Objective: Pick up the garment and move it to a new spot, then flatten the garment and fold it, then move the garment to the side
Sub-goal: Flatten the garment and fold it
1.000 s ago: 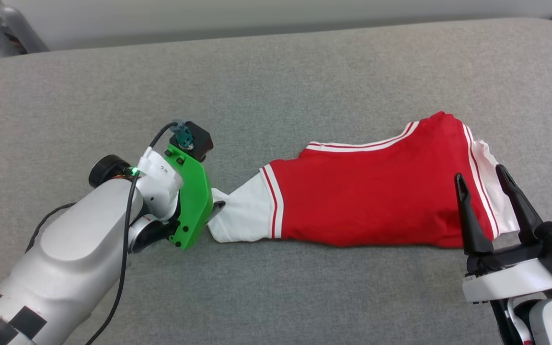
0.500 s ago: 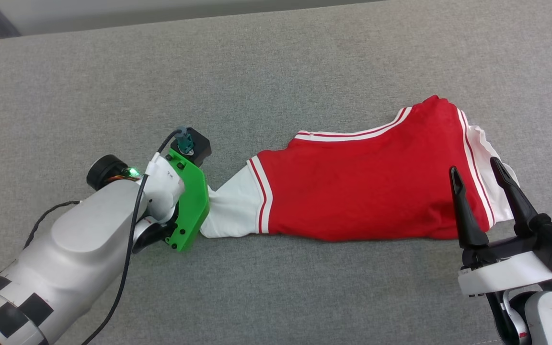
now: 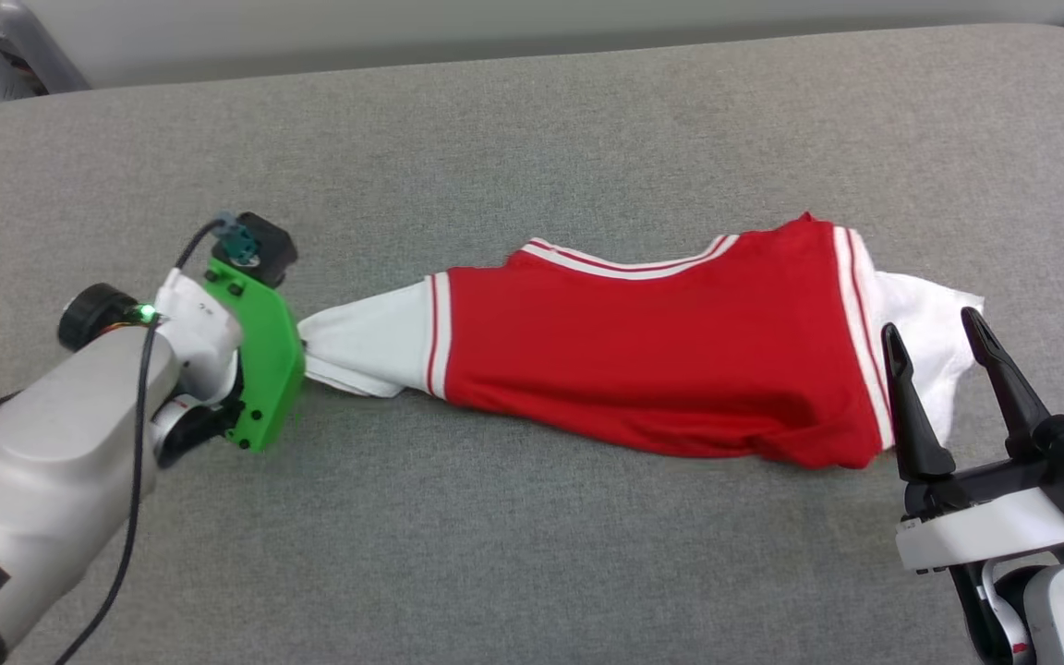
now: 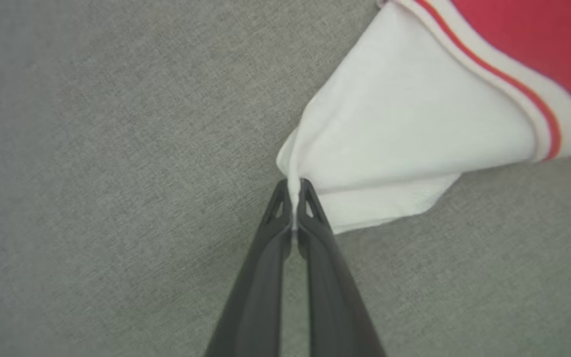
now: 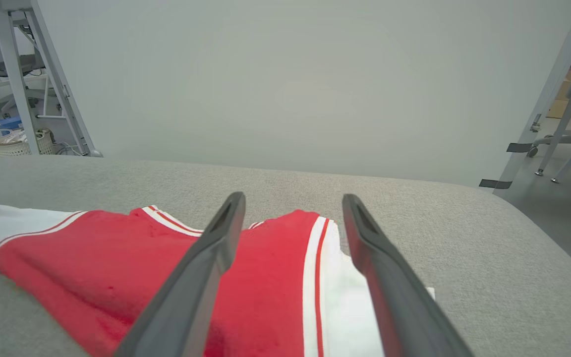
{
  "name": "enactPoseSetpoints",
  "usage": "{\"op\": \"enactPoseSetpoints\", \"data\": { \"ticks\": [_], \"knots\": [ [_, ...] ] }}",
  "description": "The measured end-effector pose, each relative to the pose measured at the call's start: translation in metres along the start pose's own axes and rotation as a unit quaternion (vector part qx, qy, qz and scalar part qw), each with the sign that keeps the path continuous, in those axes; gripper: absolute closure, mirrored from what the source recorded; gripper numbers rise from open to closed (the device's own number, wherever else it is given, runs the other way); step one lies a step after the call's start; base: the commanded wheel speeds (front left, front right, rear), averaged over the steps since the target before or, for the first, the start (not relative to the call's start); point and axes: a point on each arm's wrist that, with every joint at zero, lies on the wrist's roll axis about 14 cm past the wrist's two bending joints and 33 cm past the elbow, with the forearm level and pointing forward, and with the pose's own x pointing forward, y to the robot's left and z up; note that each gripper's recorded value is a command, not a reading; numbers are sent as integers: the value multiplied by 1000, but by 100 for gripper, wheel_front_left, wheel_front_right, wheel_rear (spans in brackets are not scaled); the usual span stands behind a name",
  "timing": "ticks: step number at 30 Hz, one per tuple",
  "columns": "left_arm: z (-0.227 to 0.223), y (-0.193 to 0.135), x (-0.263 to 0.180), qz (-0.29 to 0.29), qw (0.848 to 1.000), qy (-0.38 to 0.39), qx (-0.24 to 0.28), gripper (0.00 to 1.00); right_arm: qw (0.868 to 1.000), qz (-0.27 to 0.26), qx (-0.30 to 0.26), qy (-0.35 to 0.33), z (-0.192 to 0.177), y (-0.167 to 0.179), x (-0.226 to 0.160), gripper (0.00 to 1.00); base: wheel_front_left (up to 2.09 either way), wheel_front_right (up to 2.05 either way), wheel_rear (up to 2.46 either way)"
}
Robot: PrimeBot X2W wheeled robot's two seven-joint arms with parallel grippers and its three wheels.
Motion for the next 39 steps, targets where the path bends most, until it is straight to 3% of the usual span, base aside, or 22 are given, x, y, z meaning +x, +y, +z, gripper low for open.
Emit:
{"op": "enactPoseSetpoints", "data": {
  "ticks": [6,12,13,14,21,25,28,33,39],
  "knots": [
    [-22,41,-13,53,998,18,-29,100,1000,-14,-4,0,1,-10,-3,0,0,0,0],
    [-43,41,-11,60,997,28,-47,100,999,-34,-14,17,-5,-24,-10,0,0,0,0],
    [-42,41,-10,62,997,20,-51,66,999,-36,-16,17,-5,-27,-10,0,0,0,0],
    [-41,42,-10,63,996,12,-56,0,999,-37,-18,17,-4,-28,-10,0,0,0,0],
    [-15,48,-24,84,993,-69,-51,0,999,-40,-27,16,5,-35,-9,0,0,0,0],
    [30,56,-46,105,979,-171,-38,0,998,-40,-49,15,19,-48,-2,0,0,0,0],
    [59,60,-66,127,959,-251,-27,0,997,-28,-63,22,32,-53,10,0,0,0,0],
    [93,65,-102,163,914,-370,-39,0,993,8,-82,79,38,-56,32,0,0,0,0],
    [93,67,-137,235,874,-424,-24,0,970,61,-92,218,11,-52,47,0,0,0,0]
  ]
}}
